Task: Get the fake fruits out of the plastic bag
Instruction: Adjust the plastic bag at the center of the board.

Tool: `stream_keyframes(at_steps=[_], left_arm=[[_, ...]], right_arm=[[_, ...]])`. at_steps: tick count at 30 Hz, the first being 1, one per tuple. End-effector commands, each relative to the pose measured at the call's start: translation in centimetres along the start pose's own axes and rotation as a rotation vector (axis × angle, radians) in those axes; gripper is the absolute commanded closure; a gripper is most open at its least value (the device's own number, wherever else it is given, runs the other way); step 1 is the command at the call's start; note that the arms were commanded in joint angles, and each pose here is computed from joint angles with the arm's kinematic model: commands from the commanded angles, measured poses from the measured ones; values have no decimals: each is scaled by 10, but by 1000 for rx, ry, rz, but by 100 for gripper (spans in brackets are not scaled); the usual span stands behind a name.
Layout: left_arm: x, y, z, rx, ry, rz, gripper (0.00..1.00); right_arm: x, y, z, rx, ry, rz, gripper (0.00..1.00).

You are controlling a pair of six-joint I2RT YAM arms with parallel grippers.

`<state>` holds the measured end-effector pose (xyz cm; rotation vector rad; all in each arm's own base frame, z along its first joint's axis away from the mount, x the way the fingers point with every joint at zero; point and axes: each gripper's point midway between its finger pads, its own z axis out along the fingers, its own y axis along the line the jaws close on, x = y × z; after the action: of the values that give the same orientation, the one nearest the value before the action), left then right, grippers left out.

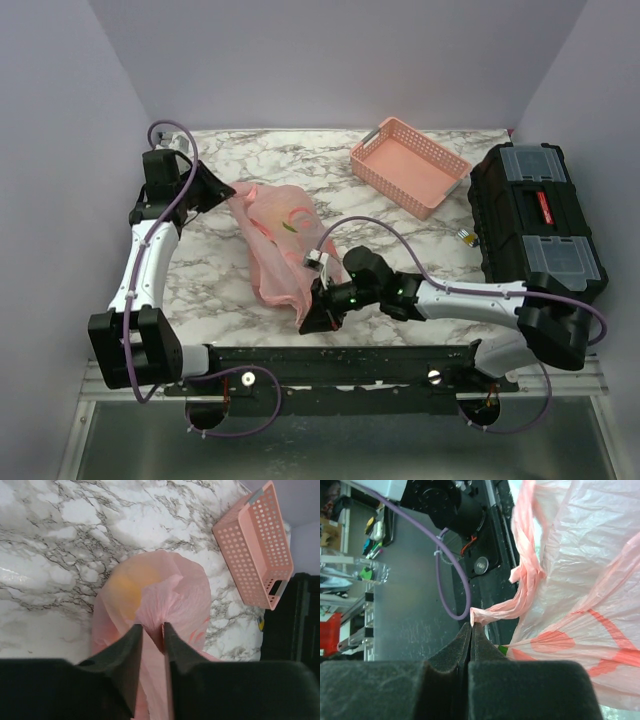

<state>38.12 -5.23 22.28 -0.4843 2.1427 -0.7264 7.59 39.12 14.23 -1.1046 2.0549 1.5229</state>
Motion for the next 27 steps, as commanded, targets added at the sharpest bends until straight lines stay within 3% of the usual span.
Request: stream_keyframes(at_steps=[1, 4, 9, 15, 23, 27], left_arm=[[-1, -18, -14, 78, -50, 65, 64], [10, -16, -28, 65, -62, 56, 47], [32, -28, -65, 123, -113, 100, 27], [52, -48, -98, 167, -172, 202, 17], [70, -73, -113, 184, -268, 358, 1], [74, -68, -98, 88, -202, 371, 12]], right_arm=[[-22, -1, -3, 64, -64, -50, 99], [-29, -2, -6, 95, -82, -77, 99], [-36, -4, -7, 109, -105, -107, 99], [-37, -1, -6, 93, -112, -127, 99], [-37, 0, -12, 94, -134, -139, 99], [-38, 1, -12, 90, -138, -139, 99]])
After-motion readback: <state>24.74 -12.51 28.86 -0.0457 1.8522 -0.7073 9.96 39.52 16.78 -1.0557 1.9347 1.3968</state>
